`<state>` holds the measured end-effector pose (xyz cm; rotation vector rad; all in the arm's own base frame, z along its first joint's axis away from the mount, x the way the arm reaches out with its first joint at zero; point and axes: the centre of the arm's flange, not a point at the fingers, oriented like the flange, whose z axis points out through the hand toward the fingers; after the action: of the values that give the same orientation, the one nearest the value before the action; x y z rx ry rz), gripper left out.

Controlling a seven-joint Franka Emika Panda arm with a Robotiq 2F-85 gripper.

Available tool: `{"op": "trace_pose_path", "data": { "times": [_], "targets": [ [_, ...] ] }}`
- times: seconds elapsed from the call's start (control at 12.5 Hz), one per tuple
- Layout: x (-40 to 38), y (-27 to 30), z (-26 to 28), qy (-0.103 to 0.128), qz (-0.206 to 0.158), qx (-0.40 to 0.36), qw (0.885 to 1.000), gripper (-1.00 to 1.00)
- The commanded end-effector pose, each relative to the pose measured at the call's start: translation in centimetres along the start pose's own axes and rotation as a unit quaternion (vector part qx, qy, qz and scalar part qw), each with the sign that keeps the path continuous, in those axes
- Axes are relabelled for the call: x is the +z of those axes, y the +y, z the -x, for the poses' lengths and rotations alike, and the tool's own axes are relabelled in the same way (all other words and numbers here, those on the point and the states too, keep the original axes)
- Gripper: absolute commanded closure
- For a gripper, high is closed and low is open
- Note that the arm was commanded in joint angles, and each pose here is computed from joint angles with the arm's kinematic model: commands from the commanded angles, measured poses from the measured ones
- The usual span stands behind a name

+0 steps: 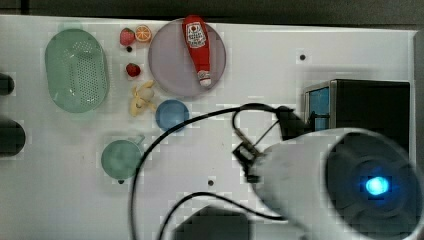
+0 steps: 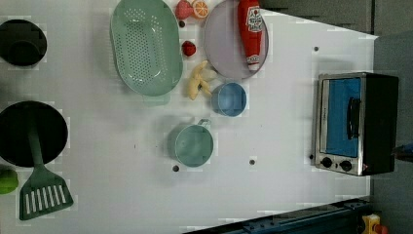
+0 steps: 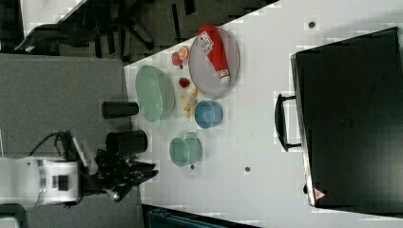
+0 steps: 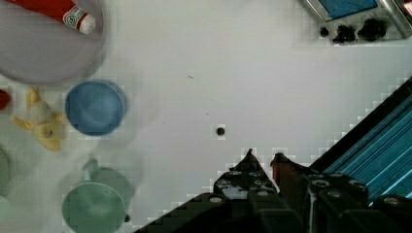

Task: Flap open oven.

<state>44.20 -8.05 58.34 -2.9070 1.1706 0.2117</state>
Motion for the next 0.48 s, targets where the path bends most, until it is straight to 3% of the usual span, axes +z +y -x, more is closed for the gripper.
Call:
{"op": "trace_pose_path", "data": {
  "times": [0.08,0.48],
  "targets": [
    [1.6,3.3,-3.8,0.0,-0.009,-0.114,0.993,0.65],
    [6.0,6.8,-11.1,0.034,-0.004,-0.276,0.961,0.65]
  ]
}}
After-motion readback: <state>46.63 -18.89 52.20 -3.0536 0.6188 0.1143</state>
